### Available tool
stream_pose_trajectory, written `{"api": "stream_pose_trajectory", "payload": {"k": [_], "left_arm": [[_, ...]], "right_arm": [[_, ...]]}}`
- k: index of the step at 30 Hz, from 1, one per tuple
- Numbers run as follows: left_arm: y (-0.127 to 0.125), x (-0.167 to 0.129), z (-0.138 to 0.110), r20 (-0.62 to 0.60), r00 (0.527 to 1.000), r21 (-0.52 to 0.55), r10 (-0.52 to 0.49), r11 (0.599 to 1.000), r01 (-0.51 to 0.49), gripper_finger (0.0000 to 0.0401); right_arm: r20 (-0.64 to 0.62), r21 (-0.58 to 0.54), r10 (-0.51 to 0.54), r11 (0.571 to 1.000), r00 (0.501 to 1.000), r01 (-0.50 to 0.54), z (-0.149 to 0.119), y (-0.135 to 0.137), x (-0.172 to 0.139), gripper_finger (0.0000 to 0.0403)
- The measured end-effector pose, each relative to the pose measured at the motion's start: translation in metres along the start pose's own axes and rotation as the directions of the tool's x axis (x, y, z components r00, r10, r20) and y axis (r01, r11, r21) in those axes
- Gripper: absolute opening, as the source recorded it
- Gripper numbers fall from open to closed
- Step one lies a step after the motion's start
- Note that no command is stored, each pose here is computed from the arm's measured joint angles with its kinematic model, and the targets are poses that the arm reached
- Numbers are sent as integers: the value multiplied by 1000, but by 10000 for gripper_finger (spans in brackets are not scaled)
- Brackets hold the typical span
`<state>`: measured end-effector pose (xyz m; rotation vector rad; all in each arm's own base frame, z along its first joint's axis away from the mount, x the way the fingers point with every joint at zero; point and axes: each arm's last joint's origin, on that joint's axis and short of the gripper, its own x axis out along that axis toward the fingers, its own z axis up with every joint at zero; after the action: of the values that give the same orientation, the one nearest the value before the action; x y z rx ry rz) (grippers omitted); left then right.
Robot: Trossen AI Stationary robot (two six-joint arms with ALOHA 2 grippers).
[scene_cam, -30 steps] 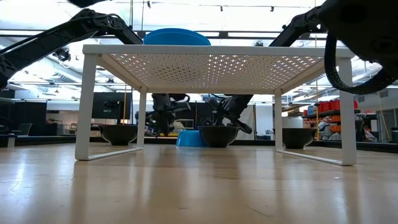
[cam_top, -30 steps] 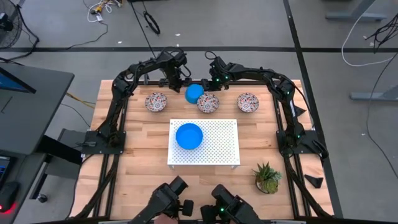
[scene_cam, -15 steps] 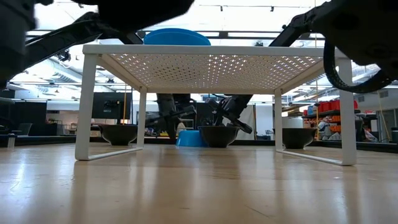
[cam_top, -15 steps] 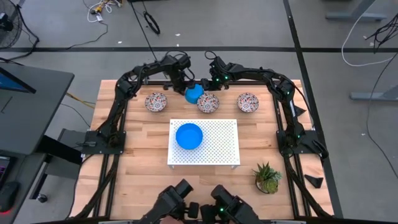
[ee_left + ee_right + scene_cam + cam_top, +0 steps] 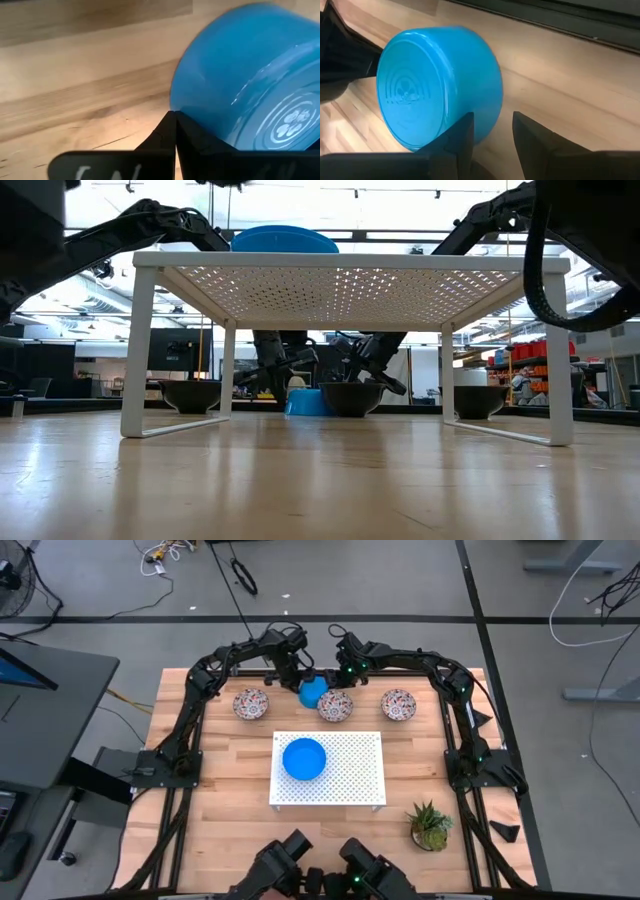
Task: Pick & Place Mini bowls
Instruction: Stack the blue bowl on top of the blue bowl on the shelf
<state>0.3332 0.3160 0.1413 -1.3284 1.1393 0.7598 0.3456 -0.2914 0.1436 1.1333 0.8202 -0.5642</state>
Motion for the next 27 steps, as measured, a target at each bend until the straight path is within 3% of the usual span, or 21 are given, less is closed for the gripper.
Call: {"api": "stream_pose_trajectory", "payload": {"k": [23, 27], "left_arm": [[-2, -16, -6, -12, 1000, 21, -6, 1000, 6, 3], [-7, -25, -6, 10, 998, 52, -69, 996, 69, 3]], "right_arm": [[-11, -25, 49, 999, 999, -49, 2, 1, -1, 139], [-17, 5, 28, 1000, 999, -28, 1, -2, -2, 139]]}}
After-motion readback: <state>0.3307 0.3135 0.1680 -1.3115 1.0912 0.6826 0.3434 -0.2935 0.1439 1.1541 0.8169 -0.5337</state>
